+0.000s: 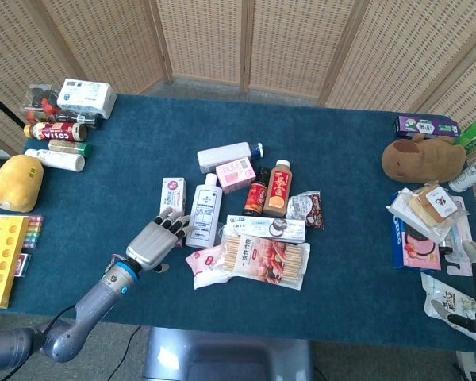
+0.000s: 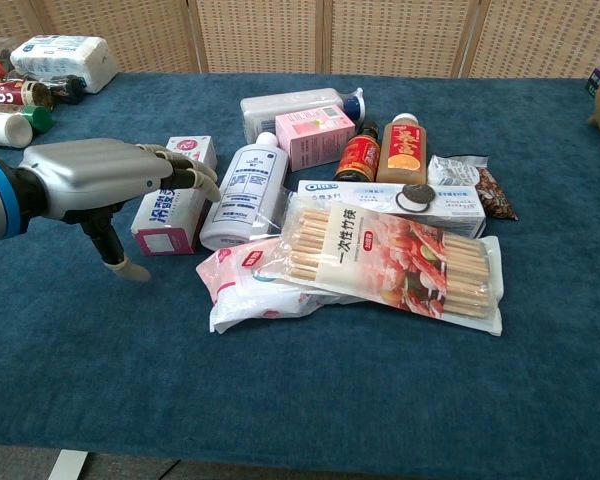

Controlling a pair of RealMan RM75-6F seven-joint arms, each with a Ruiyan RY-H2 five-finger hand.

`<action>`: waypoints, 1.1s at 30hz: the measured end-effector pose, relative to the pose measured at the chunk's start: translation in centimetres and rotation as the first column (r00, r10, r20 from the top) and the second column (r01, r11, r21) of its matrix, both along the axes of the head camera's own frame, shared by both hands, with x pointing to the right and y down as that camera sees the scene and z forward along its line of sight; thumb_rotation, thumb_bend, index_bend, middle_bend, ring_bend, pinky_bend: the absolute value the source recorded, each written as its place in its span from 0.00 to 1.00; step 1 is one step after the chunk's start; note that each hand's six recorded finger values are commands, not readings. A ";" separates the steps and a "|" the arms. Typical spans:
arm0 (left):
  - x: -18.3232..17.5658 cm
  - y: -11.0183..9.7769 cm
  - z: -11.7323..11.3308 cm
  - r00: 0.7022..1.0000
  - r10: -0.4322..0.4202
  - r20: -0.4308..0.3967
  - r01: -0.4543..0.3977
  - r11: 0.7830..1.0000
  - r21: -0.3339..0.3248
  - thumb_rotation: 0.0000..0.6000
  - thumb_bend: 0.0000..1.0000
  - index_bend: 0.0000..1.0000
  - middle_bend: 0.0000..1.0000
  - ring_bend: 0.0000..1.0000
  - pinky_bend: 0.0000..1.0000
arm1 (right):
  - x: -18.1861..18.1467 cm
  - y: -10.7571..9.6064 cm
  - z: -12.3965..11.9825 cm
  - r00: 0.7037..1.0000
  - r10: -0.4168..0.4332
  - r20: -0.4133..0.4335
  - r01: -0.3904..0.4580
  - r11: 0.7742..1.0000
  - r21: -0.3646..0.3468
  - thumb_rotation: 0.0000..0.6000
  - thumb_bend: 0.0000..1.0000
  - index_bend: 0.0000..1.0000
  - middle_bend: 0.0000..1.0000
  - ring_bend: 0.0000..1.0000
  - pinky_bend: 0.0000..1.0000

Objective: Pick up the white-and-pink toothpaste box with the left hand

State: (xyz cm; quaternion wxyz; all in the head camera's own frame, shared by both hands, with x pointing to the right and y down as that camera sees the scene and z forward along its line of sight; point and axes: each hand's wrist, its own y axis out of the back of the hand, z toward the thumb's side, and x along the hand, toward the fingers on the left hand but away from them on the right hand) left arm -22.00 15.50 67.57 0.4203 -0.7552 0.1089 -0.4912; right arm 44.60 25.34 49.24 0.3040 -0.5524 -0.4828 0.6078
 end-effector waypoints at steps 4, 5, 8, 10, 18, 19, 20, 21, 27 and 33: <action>0.4 0.3 0.5 0.999 0.027 0.022 -0.027 1.000 -0.002 1.00 0.21 0.15 0.05 0.00 0.00 | 0.3 0.1 -0.2 1.000 0.008 0.000 -0.008 1.000 0.004 1.00 0.04 0.00 0.00 0.00 0.00; 0.4 0.4 0.6 0.999 0.033 0.027 -0.033 0.999 -0.002 1.00 0.21 0.15 0.05 0.00 0.00 | 0.3 0.2 -0.2 1.000 0.009 0.000 -0.009 1.000 0.006 1.00 0.04 0.00 0.00 0.00 0.00; 0.1 0.4 0.7 0.997 0.051 0.054 -0.052 0.999 0.007 1.00 0.21 0.15 0.09 0.00 0.00 | 0.4 0.2 -0.4 1.000 0.011 0.000 -0.011 1.000 0.009 1.00 0.04 0.00 0.00 0.00 0.00; -0.5 0.4 0.8 0.995 0.054 0.078 -0.055 0.998 0.008 1.00 0.21 0.15 0.11 0.00 0.00 | 0.4 0.2 -0.5 1.000 0.011 0.001 -0.011 1.000 0.013 1.00 0.04 0.00 0.00 0.00 0.00; -3.7 0.0 0.8 0.985 0.033 0.167 -0.034 0.999 0.004 1.00 0.21 0.15 0.12 0.00 0.00 | 0.0 0.1 -0.8 1.000 0.003 0.006 -0.003 1.000 0.026 1.00 0.04 0.00 0.00 0.00 0.00; -4.2 -0.1 0.6 0.984 0.026 0.177 -0.027 1.000 0.005 1.00 0.21 0.15 0.13 0.00 0.00 | -0.1 0.1 -0.8 1.000 0.001 0.007 -0.001 1.000 0.028 1.00 0.04 0.00 0.00 0.00 0.00; -4.6 -0.1 0.6 0.983 0.020 0.185 -0.022 1.000 0.006 1.00 0.21 0.15 0.13 0.00 0.00 | -0.2 0.1 -0.9 1.000 0.000 0.007 0.000 1.000 0.029 1.00 0.04 0.00 0.00 0.00 0.00; -5.1 -0.2 0.4 0.981 0.014 0.192 -0.016 1.000 0.007 1.00 0.21 0.15 0.13 0.00 0.00 | -0.2 0.0 -0.9 1.000 -0.002 0.006 0.002 1.000 0.030 1.00 0.04 0.00 0.00 0.00 0.00; -8.9 -0.6 -0.8 0.966 -0.042 0.254 0.036 0.999 0.028 1.00 0.21 0.15 0.14 0.00 0.00 | -0.8 -0.1 -0.9 1.000 -0.010 0.015 0.009 0.999 0.035 1.00 0.04 0.00 0.00 0.00 0.00; -14.1 -1.3 -2.9 0.936 -0.163 0.311 0.150 0.987 0.065 1.00 0.21 0.13 0.15 0.00 0.00 | -1.0 0.0 -0.7 1.000 -0.011 0.024 0.010 1.000 0.029 1.00 0.04 0.00 0.00 0.00 0.00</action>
